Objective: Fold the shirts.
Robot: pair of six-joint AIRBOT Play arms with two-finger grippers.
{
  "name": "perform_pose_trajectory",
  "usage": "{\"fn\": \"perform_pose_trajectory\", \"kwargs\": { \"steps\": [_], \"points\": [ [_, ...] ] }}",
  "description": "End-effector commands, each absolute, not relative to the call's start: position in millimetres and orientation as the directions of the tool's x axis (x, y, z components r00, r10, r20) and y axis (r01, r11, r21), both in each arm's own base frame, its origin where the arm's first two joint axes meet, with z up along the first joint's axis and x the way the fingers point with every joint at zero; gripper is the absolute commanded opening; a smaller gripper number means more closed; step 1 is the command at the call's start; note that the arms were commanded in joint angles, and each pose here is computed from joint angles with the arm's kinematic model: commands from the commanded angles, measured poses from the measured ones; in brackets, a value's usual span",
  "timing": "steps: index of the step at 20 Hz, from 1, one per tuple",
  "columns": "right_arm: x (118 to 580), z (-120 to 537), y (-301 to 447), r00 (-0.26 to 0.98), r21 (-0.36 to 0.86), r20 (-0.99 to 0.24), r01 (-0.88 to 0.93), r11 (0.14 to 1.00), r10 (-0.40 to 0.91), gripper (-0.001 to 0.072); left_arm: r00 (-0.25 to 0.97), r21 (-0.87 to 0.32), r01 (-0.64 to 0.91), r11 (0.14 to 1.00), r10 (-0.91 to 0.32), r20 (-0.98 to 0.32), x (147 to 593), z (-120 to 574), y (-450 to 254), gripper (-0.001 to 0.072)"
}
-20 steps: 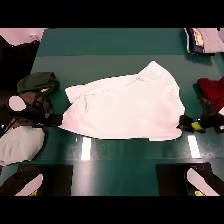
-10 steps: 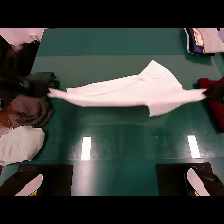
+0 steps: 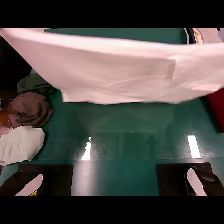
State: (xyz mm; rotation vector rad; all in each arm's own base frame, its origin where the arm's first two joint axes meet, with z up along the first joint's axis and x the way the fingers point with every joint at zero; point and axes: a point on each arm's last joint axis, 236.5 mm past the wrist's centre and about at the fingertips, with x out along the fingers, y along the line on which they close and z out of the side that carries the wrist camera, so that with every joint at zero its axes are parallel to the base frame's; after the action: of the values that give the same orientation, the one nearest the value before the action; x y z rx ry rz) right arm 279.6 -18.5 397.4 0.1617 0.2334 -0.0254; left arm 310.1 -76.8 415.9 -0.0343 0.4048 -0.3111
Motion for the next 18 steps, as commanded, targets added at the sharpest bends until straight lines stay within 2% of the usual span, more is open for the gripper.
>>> {"fn": "perform_pose_trajectory", "kwargs": {
  "steps": [1, 7, 10, 14, 16, 18],
  "points": [
    [245.7, 463.0, -7.4, 0.997, 0.096, -0.07, 0.024, 0.995, -0.017, 0.0019, 0.929, -0.053, 0.306, 0.951, -0.31, -0.202, 261.3, 484.2, -75.2, 0.0027],
    [208.8, 527.8, 3.7, 0.996, 0.017, 0.082, 0.022, 1.0, -0.023, 0.0019, 0.951, -0.036, 0.308, 0.951, -0.306, 0.044, 183.2, 542.0, -70.4, 0.0027],
    [221.8, 532.0, 2.2, 0.999, 0.01, 0.03, 0.012, 1.0, -0.012, 0.0018, 0.95, -0.043, 0.309, 0.95, -0.306, 0.058, 174.4, 544.6, -70.1, 0.0027],
    [284.6, 495.4, -16.3, 0.986, 0.123, -0.167, 0.015, 0.992, 0.006, 0.0018, 0.965, -0.053, 0.245, 0.968, -0.249, -0.087, 211.5, 501.2, -58.2, 0.0026],
    [329.3, 448.6, -29.9, 0.947, 0.189, -0.319, 0.037, 0.981, 0.026, 0.0018, 0.946, -0.049, 0.174, 0.984, -0.181, -0.269, 248.1, 444.0, -43.9, 0.0027],
    [368.5, 380.9, -38.6, 0.865, 0.259, -0.496, 0.066, 0.964, 0.074, 0.0018, 0.864, -0.04, 0.122, 0.992, -0.126, -0.487, 285.2, 366.4, -33.6, 0.0027]
  ]
}}
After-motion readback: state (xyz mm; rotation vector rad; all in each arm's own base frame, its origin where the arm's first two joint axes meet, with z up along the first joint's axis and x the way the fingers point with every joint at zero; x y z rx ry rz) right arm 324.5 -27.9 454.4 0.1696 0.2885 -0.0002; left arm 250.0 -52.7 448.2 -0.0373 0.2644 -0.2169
